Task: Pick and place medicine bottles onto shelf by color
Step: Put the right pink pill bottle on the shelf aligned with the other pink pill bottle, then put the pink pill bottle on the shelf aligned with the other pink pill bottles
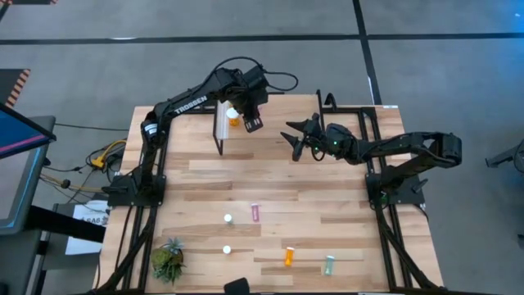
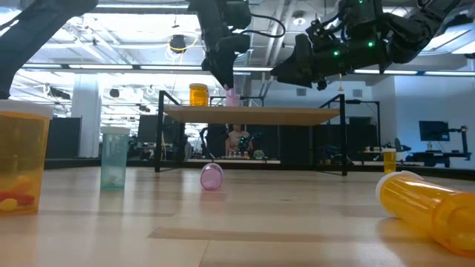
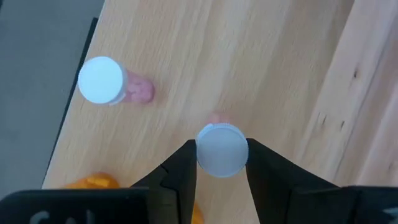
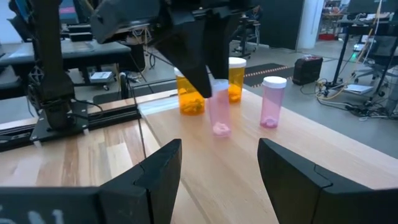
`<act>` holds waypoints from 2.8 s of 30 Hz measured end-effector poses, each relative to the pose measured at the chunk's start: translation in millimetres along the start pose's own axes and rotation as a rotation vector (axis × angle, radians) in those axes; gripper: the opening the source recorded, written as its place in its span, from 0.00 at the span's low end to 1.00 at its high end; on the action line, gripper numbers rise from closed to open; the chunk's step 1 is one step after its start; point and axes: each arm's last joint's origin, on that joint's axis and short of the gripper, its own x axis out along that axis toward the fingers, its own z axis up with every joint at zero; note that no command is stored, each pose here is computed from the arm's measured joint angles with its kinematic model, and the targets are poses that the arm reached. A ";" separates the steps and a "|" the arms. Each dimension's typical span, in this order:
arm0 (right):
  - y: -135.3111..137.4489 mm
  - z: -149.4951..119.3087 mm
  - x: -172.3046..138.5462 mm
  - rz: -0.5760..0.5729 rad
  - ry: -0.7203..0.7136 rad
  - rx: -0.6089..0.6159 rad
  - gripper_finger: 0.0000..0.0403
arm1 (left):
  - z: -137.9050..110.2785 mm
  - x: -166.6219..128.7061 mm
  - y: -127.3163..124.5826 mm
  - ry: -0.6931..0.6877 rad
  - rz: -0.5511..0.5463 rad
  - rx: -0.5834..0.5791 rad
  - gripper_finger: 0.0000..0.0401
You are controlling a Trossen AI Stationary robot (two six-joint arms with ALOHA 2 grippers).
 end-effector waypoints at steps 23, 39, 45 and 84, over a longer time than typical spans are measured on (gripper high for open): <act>0.0 -0.1 0.0 0.000 0.001 0.011 0.58 | 3.4 4.1 -0.7 -0.020 0.001 0.008 0.26; -0.1 -2.3 -0.1 -0.001 0.024 0.017 0.58 | 3.9 3.9 0.0 -0.023 0.025 0.001 0.45; -0.3 -2.7 -0.1 -0.002 0.029 0.016 0.58 | 2.0 -7.0 0.4 -0.043 0.039 0.000 0.46; 28.3 -6.2 -6.6 0.101 0.058 0.065 0.58 | -165.0 -137.6 -186.1 -0.920 -0.445 0.275 0.46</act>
